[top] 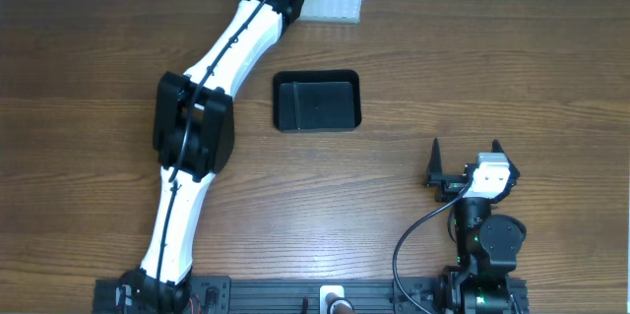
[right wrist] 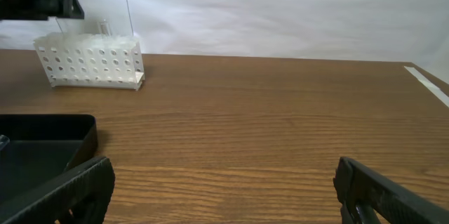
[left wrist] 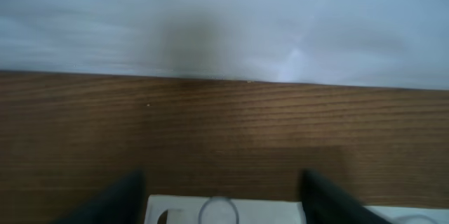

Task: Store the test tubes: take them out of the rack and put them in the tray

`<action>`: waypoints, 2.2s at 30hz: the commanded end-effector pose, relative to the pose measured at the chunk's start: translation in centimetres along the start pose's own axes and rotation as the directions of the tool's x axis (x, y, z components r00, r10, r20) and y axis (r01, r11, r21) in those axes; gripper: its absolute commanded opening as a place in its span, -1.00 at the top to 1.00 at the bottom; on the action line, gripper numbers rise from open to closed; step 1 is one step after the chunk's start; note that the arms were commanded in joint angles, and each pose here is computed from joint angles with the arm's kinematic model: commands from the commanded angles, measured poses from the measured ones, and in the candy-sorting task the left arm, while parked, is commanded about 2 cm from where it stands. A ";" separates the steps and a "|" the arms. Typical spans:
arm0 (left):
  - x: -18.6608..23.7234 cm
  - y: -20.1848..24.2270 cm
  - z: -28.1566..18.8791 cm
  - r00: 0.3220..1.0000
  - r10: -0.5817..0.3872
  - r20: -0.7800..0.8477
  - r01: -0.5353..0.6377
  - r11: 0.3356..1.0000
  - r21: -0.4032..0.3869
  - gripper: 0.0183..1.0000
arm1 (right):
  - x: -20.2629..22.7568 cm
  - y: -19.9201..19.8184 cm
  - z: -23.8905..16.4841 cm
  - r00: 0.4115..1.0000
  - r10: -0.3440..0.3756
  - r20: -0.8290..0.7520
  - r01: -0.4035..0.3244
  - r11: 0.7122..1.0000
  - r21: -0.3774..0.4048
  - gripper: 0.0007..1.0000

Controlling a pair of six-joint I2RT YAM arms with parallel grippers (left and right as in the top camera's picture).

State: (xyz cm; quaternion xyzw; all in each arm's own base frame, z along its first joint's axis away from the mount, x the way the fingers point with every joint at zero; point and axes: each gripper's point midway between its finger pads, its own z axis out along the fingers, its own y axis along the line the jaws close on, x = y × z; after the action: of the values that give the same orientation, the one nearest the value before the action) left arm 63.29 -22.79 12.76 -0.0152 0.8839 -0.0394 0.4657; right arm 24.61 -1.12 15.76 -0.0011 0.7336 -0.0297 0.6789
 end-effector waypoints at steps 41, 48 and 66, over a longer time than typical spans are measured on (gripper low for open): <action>0.1 0.2 1.3 0.998 0.061 0.019 -0.060 0.998 -0.018 -0.03 | 0.1 0.2 0.0 1.000 0.000 0.003 0.000 1.000 -0.014 -0.99; 0.1 0.2 1.2 0.998 0.061 0.020 -0.060 0.998 -0.019 0.39 | 0.1 0.2 0.0 1.000 0.000 0.002 0.000 1.000 -0.014 -0.99; 0.0 0.3 0.6 0.998 0.065 0.007 -0.065 0.998 -0.020 0.92 | 0.1 0.2 0.0 1.000 0.000 0.003 0.000 1.000 -0.014 -0.98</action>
State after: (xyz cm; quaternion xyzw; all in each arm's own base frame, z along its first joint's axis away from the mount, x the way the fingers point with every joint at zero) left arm 63.67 -22.89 11.40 0.0117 0.8852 -0.0202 0.4646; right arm 24.61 -1.12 15.76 -0.0009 0.7336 -0.0296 0.6789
